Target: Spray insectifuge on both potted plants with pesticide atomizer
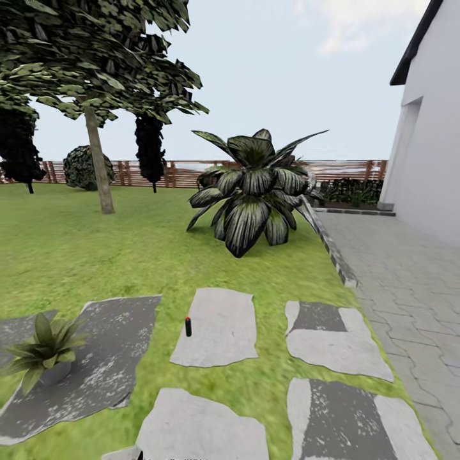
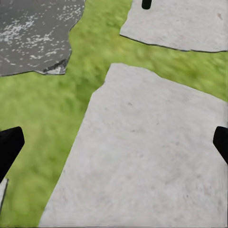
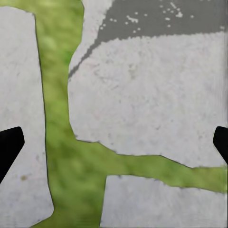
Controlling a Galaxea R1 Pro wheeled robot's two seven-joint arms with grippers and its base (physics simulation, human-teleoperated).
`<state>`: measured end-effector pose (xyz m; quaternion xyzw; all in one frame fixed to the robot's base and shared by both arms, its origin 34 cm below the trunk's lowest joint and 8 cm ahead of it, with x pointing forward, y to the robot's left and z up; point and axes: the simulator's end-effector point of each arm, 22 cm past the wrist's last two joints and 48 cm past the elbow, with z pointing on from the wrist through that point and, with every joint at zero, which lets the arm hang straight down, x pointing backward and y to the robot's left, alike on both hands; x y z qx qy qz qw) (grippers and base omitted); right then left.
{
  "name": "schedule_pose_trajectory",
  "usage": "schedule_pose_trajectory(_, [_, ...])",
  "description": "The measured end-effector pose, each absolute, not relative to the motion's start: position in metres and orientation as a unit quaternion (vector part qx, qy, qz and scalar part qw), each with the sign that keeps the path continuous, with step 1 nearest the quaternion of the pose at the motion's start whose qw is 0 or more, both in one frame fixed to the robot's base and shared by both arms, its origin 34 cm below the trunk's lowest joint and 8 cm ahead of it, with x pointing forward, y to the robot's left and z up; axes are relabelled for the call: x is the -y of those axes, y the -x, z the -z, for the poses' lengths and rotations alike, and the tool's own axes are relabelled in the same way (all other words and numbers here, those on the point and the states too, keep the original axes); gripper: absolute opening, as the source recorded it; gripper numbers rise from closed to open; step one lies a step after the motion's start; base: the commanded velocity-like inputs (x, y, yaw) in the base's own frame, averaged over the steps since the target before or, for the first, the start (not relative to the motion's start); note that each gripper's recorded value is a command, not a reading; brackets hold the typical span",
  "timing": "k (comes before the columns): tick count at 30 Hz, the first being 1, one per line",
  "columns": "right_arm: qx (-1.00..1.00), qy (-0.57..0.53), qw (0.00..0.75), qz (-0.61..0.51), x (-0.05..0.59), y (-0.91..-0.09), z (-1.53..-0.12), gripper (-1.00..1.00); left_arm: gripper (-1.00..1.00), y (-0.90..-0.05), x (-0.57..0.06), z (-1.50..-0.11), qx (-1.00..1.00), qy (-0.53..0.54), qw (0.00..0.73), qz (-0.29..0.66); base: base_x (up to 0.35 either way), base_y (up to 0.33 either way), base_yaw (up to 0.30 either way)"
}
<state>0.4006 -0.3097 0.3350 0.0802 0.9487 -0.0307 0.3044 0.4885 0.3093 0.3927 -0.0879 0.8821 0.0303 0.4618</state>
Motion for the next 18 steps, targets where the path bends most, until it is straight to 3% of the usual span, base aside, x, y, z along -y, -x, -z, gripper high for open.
schedule_pose_trajectory(18, [-0.950, -0.080, 0.301, 0.031, 0.3097, -0.3982, -0.3330, 1.00, 1.00, -0.4879, -0.3105, -0.3919, -0.883, 0.088, 0.461, -0.031, 0.221, -0.274, 0.159])
